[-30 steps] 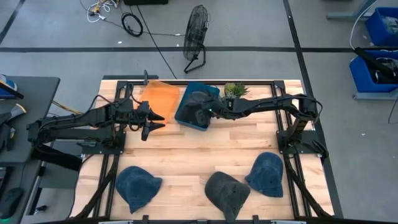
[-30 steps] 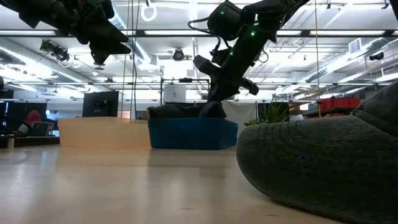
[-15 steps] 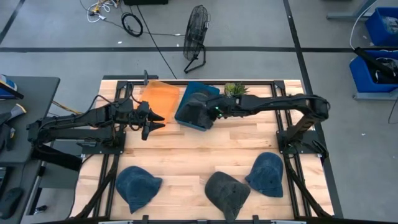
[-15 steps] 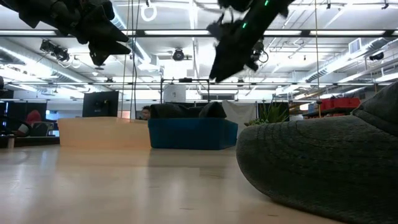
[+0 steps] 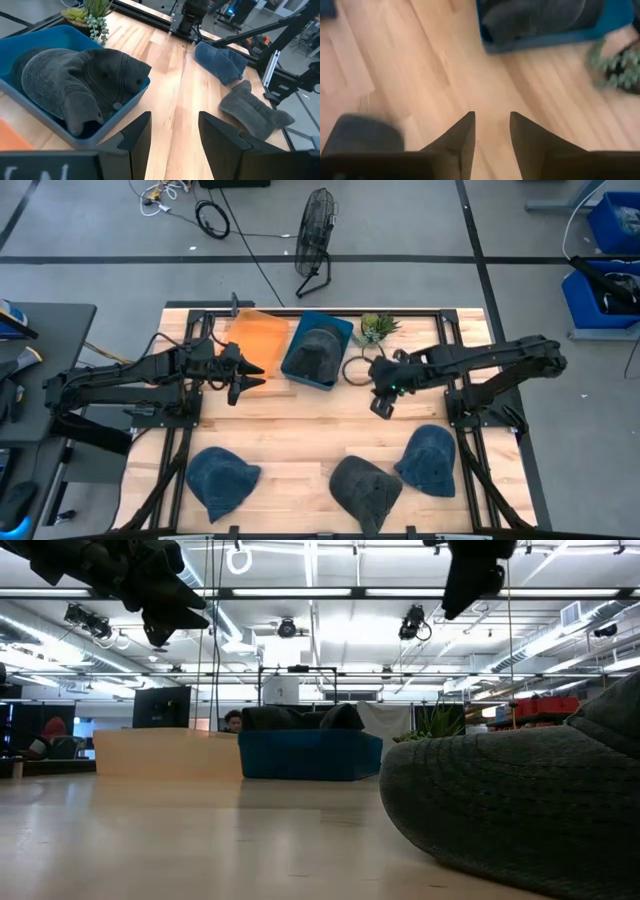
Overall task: Pick & Place hat
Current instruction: Put the black cap into the blue bin
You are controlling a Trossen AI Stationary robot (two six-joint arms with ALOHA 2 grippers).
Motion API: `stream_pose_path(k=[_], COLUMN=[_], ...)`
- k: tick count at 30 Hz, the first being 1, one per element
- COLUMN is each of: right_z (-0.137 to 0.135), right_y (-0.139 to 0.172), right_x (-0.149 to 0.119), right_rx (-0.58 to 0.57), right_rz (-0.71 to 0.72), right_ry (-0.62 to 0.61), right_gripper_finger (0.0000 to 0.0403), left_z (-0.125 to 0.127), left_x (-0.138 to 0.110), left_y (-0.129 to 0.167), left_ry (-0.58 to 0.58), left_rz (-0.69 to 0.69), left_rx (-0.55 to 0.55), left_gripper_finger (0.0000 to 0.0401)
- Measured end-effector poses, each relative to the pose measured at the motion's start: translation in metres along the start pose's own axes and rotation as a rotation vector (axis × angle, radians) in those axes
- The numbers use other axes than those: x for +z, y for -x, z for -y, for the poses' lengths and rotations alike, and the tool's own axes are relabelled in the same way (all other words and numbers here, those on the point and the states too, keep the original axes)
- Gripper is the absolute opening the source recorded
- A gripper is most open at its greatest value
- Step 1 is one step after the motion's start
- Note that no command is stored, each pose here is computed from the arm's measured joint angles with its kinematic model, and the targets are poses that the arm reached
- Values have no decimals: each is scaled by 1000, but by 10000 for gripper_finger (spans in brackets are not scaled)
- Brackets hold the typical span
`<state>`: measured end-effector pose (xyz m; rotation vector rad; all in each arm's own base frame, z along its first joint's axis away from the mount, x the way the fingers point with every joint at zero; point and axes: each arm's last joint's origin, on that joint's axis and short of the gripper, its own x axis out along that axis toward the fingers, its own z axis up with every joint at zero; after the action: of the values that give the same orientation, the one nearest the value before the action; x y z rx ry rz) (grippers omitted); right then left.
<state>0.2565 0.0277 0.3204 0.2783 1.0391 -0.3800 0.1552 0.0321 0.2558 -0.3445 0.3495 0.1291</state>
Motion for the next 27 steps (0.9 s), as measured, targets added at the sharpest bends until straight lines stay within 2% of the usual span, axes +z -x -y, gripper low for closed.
stream_pose_path(k=[8,12,15,17,22,27], right_z=[-32,-54,-72,-81,-93,-109], right_y=[-23,-39,-53,-63,-85,-100], right_x=[-28,-48,-63,-74,-98,-112], right_rx=[140,348,482,504,459,481], right_rz=[-151,-279,-316,-311,-360,-329], right_ry=[125,215,255,258,190,215], right_gripper_finger=[187,207,214,215,215,215], left_z=[0,0,0,0,0,-1], left_x=[1,1,1,1,1,1], left_y=[0,0,0,0,0,0], left_ry=[-2,-3,-3,-5,-26,-33], left_rz=[10,10,10,10,13,26], left_rx=[-2,-2,-2,-2,7,56], left_gripper_finger=[169,169,169,169,169,169])
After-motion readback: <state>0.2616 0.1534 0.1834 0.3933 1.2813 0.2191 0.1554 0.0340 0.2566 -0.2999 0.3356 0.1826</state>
